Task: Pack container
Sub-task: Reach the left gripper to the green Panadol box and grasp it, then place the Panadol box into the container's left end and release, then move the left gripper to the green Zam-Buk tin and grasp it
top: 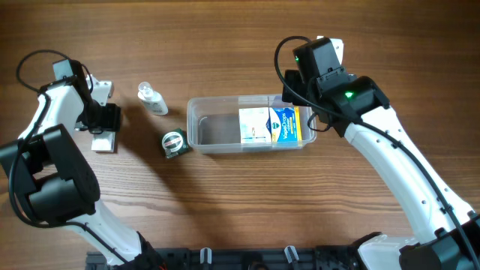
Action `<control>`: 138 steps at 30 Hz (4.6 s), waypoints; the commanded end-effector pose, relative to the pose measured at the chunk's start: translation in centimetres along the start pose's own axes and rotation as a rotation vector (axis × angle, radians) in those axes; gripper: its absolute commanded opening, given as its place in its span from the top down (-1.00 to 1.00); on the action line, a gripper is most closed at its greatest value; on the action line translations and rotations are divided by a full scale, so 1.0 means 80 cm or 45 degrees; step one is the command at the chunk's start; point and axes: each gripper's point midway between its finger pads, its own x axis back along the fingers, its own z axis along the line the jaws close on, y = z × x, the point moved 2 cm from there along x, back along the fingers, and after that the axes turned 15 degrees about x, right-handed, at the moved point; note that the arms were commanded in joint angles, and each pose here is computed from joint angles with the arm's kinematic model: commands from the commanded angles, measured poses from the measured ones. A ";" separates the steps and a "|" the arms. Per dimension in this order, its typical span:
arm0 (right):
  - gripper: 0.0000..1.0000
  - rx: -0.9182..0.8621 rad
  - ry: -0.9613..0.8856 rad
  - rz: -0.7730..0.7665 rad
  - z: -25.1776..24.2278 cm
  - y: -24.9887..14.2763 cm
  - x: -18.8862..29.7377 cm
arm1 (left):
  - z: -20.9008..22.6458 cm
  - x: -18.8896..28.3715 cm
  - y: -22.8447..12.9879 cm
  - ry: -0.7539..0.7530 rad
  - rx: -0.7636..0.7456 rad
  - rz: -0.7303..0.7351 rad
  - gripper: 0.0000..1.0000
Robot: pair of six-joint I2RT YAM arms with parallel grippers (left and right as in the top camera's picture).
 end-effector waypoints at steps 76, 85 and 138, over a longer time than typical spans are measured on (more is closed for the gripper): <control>-1.00 -0.001 -0.020 -0.006 -0.001 0.003 -0.002 | -0.365 0.103 -0.085 -0.101 -1.665 -0.163 0.30; -1.00 -0.001 -0.020 -0.006 -0.001 0.003 -0.002 | -0.362 0.103 -0.088 -0.095 -1.662 -0.140 -1.00; -0.99 -0.001 -0.020 -0.006 -0.001 0.003 -0.002 | -0.192 0.278 -0.113 -0.285 0.295 -0.314 -0.55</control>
